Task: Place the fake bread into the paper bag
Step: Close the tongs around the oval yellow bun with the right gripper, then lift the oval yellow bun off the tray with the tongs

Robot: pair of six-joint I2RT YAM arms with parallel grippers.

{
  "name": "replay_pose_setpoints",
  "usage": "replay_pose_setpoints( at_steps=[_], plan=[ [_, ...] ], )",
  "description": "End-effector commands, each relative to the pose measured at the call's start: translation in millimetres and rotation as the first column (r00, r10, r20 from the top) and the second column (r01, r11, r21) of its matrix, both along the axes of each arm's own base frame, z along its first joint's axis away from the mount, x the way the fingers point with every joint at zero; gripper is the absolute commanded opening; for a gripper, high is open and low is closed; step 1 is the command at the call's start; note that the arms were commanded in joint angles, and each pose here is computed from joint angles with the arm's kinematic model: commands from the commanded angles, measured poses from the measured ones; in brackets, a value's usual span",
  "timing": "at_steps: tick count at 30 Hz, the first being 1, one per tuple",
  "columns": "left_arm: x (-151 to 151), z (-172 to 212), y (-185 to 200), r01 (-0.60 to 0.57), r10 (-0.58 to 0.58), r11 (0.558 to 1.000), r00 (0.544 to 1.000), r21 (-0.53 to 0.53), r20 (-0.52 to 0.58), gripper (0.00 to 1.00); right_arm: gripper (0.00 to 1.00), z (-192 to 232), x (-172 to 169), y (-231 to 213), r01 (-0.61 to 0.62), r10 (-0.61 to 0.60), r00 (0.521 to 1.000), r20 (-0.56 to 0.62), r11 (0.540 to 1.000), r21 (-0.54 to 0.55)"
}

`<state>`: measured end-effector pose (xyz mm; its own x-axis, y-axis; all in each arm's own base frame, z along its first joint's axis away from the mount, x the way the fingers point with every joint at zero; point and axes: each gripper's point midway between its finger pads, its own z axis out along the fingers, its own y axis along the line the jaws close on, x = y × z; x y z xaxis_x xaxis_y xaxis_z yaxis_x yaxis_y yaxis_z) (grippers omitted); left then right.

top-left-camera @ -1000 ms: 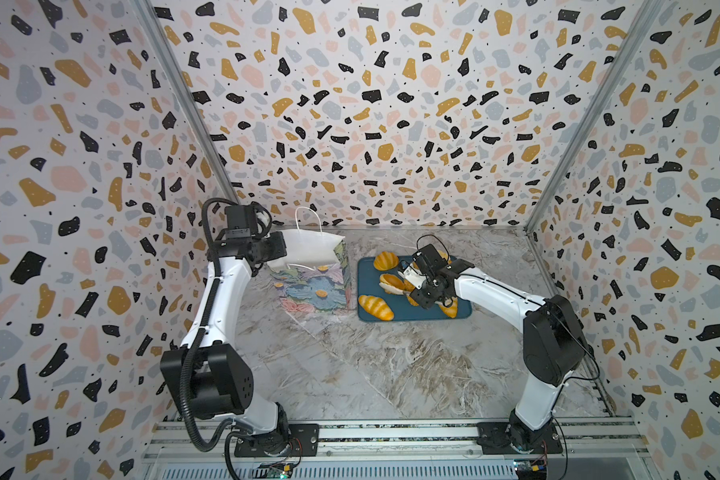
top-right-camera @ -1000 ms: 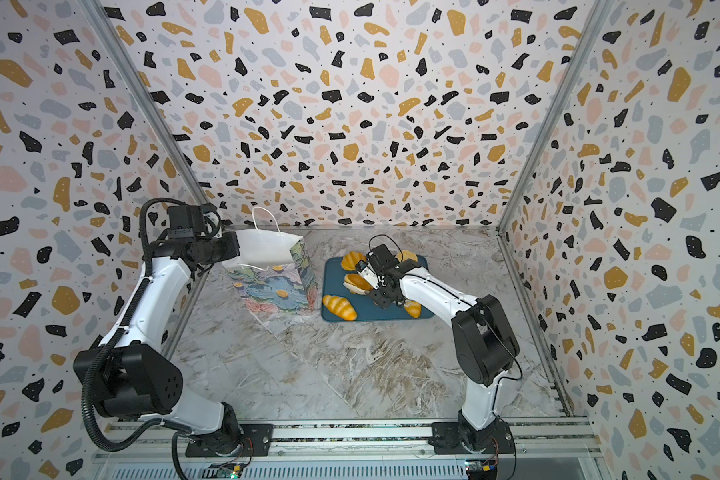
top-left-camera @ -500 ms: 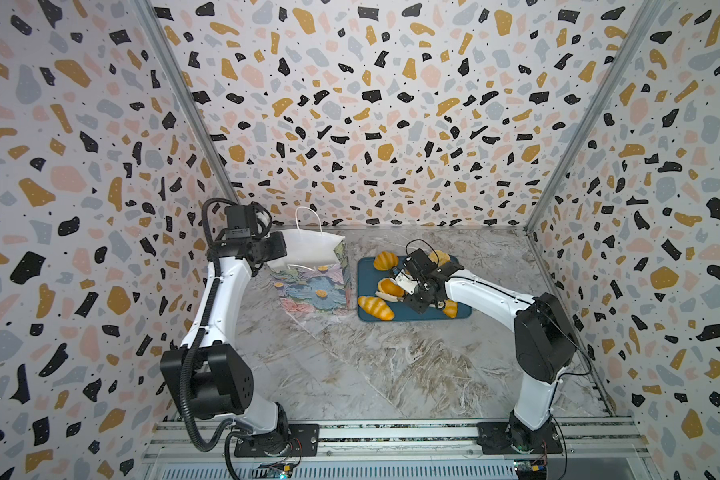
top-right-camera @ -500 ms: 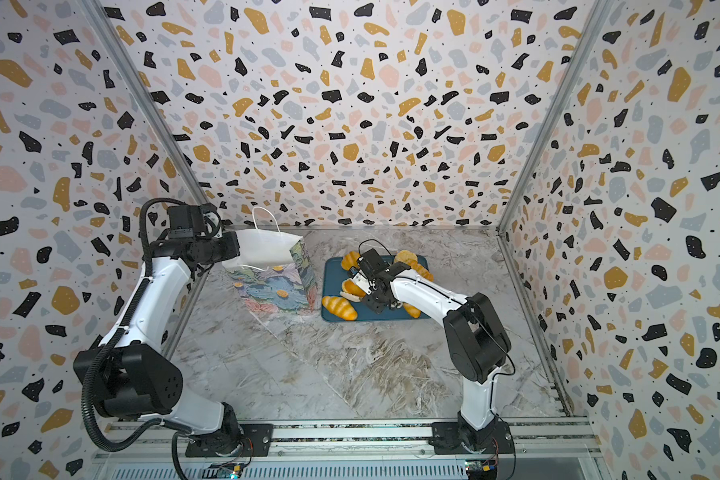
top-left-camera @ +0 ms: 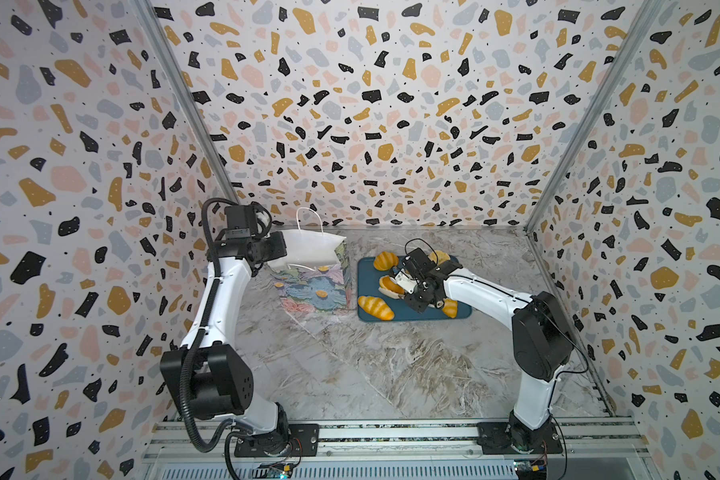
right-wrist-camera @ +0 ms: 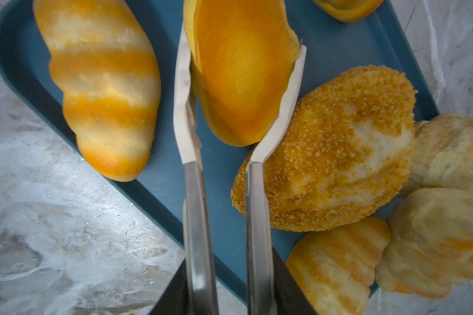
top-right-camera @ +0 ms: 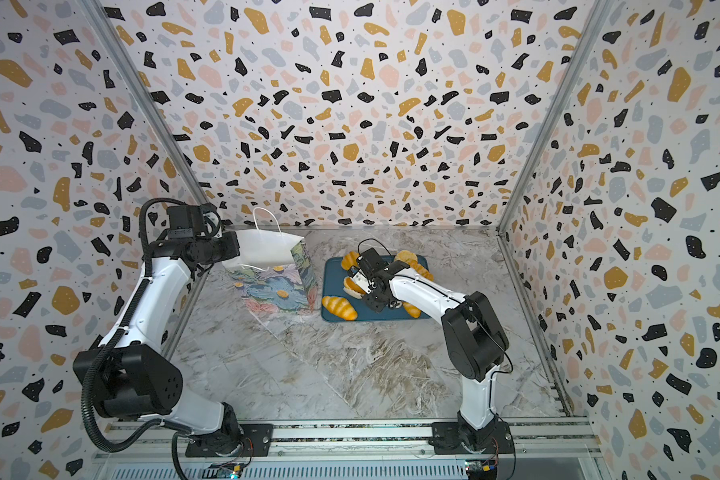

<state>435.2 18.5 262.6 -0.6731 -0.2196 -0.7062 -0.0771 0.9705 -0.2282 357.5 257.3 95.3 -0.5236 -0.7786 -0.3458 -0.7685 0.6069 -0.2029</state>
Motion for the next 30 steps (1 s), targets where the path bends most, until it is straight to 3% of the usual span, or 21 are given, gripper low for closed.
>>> replay_pose_setpoints(
  at_steps=[1, 30],
  plan=[
    [-3, 4, -5, 0.014, -0.014, 1.0, 1.0, -0.013, 0.021, 0.0, 0.39, 35, 0, 2, 0.037, -0.042, 0.997, 0.062, 0.996, 0.082],
    [-2, 1, -3, -0.008, 0.008, 1.0, 1.0, -0.021, 0.009, 0.0, 0.37, 73, -10, -2, 0.155, -0.181, 0.98, 0.088, 0.957, 0.247]
  ],
)
